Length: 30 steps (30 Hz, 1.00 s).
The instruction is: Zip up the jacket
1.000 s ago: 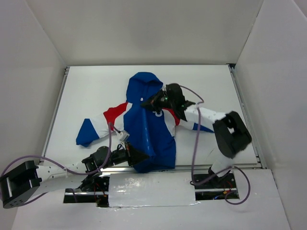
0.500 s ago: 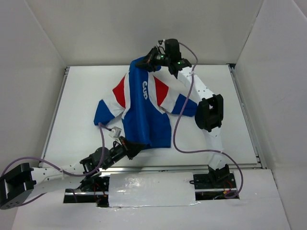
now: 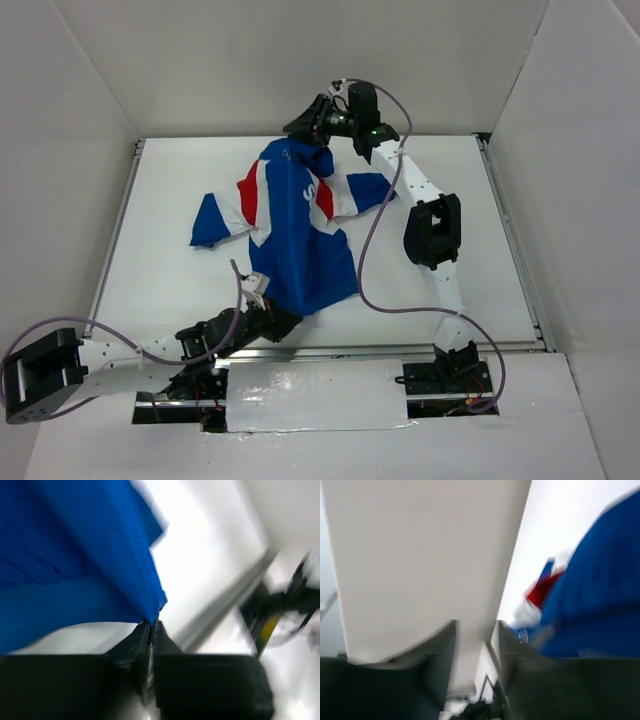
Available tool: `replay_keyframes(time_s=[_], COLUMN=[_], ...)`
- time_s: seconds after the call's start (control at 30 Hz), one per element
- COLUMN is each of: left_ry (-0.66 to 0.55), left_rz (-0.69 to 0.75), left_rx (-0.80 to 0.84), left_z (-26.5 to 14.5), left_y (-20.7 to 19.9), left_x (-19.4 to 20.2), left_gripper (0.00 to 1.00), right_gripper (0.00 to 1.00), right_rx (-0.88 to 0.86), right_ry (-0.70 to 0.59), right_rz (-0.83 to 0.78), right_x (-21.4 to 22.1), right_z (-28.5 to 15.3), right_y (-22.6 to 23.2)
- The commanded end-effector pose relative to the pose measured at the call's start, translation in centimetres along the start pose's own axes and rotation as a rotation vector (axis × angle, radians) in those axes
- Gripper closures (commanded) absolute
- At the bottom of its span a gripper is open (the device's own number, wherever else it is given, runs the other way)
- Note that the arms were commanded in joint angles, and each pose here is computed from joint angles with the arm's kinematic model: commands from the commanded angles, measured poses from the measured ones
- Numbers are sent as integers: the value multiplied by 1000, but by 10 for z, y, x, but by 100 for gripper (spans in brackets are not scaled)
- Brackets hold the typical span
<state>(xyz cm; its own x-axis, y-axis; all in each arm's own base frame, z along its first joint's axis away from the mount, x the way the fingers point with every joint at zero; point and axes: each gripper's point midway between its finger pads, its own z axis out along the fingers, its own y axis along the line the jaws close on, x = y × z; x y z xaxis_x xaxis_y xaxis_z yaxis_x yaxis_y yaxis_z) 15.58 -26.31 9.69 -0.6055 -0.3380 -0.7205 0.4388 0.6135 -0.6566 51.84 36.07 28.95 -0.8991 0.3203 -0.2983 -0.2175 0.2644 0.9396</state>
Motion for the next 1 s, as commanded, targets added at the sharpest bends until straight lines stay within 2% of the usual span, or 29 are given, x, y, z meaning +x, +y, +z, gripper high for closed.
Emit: replay_keyframes(time_s=[0.0, 0.03, 0.07, 0.1, 0.13, 0.2, 0.27, 0.3, 0.33, 0.37, 0.4, 0.43, 0.47, 0.5, 0.53, 0.57, 0.6, 0.63, 0.67, 0.7, 0.73, 0.77, 0.8, 0.83, 0.87, 0.97], left_ry=[256, 250, 259, 238, 232, 243, 168, 195, 164, 85, 57, 43, -5, -41, -44, -62, -97, -114, -106, -135, -168, -188, -216, -244, -279, -325], left_rz=[12, -1, -2, -8, -6, 7, -8, 15, -3, -12, -15, -24, -25, -45, -40, -46, -52, -60, -71, -77, -95, -105, -143, -170, -215, -263], left_rx=[-7, -14, -34, -34, -46, -103, -140, -232, -268, -317, -363, -430, -501, -570, -642, -687, -761, -797, -808, -885, -894, -908, -959, -972, -1021, -1105], left_z=[-17, -17, -19, -20, -21, -25, -26, -36, -40, -41, -44, -53, -58, -62, -70, -74, -80, -83, -84, -94, -99, -104, -118, -127, -145, -176], left_y=[7, 8, 11, 9, 10, 15, 6, 22, 23, 19, 22, 23, 31, 39, 41, 46, 60, 61, 64, 84, 85, 90, 108, 111, 126, 140], left_x=[58, 56, 57, 51, 49, 44, 15, 16, 5, -22, -34, -49, -65, -81, -97, -110, -129, -147, -156, -176, -195, -206, -220, -232, -241, -250], left_gripper=[72, 55, 35, 5, 1, 1, 1, 1, 1, 1, 1, 1, 0, 1, 1, 1, 1, 1, 1, 1, 1, 1, 1, 1, 1, 1], right_gripper=[48, 37, 36, 32, 23, 19, 19, 19, 16, 16, 15, 13, 12, 4, 0, 0, 0, 0, 0, 0, 0, 0, 0, 0, 0, 0], right_rx=[-92, -99, -95, -94, -88, -100, -111, -105, -82, -46, -2, 99, 107, 150, 255, 255, 285, 388, 383, 432, 485, 526, 578, 584, 636, 663], right_ry=[-276, -277, -273, -282, -296, -322, -358, -364, -379, -383, -396, -399, -431, -439, -436, -486, -507, -507, -556, -544, -534, -604, -600, -629, -621, -690], right_rz=[-202, -207, -201, -205, -202, -231, -267, -283, -299, -311, -386, -347, -407, -458, -413, -466, -480, -467, -511, -501, -507, -521, -494, -512, -490, -506], right_x=[-89, -91, -92, -96, -101, -108, -119, -121, -125, -117, -115, -108, -97, -89, -79, -63, -54, -42, -26, -11, 1, 11, 25, 46, 59, 100], right_z=[-26, -26, -26, -30, -35, -50, -78, -88, -99, -113, -123, -125, -149, -159, -164, -191, -204, -211, -237, -244, -257, -283, -292, -314, -320, -361], right_y=[17, 19, 15, 16, 16, 33, 56, 63, 65, 82, 86, 63, 95, 96, 59, 90, 90, 53, 79, 61, 55, 67, 49, 61, 40, 48])
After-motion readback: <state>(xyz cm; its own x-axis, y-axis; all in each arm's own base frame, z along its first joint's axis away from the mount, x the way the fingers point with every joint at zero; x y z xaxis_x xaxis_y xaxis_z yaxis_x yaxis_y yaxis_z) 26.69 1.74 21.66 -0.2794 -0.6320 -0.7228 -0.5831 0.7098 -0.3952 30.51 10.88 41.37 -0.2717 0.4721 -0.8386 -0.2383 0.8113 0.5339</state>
